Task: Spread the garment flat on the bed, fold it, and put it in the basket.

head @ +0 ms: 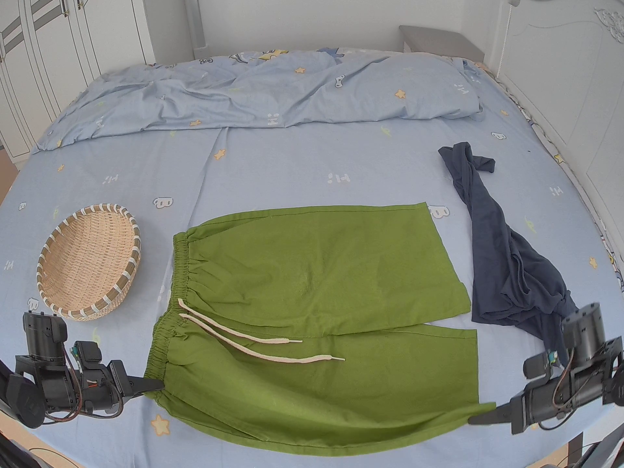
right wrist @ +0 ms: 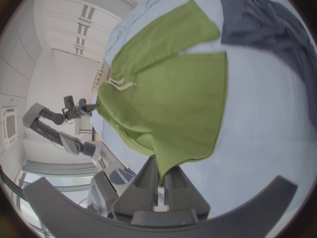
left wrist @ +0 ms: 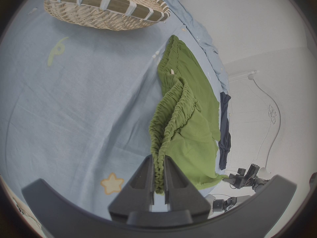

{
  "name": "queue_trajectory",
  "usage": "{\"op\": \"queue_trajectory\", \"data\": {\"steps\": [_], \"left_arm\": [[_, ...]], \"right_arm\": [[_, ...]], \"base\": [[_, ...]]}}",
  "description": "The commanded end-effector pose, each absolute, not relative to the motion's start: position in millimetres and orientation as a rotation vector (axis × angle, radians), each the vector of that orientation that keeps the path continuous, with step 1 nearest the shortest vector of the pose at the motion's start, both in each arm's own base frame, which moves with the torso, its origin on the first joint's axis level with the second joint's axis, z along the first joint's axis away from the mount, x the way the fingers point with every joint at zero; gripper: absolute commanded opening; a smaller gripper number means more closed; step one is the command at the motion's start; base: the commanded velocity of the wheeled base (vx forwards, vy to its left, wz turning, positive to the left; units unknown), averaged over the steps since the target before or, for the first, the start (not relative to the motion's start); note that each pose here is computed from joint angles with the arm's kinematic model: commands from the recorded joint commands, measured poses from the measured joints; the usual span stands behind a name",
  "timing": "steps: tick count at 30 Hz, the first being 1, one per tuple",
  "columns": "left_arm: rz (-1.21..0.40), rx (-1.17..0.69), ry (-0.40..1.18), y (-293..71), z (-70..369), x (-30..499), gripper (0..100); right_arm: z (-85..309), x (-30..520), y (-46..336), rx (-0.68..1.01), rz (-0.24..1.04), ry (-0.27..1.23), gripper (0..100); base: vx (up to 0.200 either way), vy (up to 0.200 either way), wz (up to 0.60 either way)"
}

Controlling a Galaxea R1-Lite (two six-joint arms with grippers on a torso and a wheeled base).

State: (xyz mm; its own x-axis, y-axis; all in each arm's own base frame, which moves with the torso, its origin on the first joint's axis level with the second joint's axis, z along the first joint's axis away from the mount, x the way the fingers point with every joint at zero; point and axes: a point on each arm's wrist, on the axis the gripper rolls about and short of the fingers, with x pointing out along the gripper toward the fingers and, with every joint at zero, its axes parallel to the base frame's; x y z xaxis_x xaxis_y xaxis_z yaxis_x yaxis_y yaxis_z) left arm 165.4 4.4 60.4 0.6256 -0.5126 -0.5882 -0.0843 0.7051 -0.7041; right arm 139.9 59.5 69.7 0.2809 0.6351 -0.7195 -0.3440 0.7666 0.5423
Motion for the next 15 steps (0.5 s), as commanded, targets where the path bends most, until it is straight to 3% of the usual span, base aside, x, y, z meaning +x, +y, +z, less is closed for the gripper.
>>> {"op": "queue_trajectory", "data": {"steps": [1, 11, 15], "left_arm": [[-0.298, -0.778, 0.858, -3, 93, 186, 0], [-0.263, -0.832, 0.945, -2, 170, 215, 0], [-0.251, -0.839, 0.977, -2, 177, 225, 0]], "right_arm": [[148, 166, 51, 0.331, 0.637, 0.855, 0], [179, 205, 55, 0.336, 0.629, 0.774, 0], [183, 219, 55, 0.344, 0.619, 0.765, 0]], "base": [[0.0, 0.0, 0.0], [0.0, 0.0, 0.0], [0.0, 0.0, 0.0]]}}
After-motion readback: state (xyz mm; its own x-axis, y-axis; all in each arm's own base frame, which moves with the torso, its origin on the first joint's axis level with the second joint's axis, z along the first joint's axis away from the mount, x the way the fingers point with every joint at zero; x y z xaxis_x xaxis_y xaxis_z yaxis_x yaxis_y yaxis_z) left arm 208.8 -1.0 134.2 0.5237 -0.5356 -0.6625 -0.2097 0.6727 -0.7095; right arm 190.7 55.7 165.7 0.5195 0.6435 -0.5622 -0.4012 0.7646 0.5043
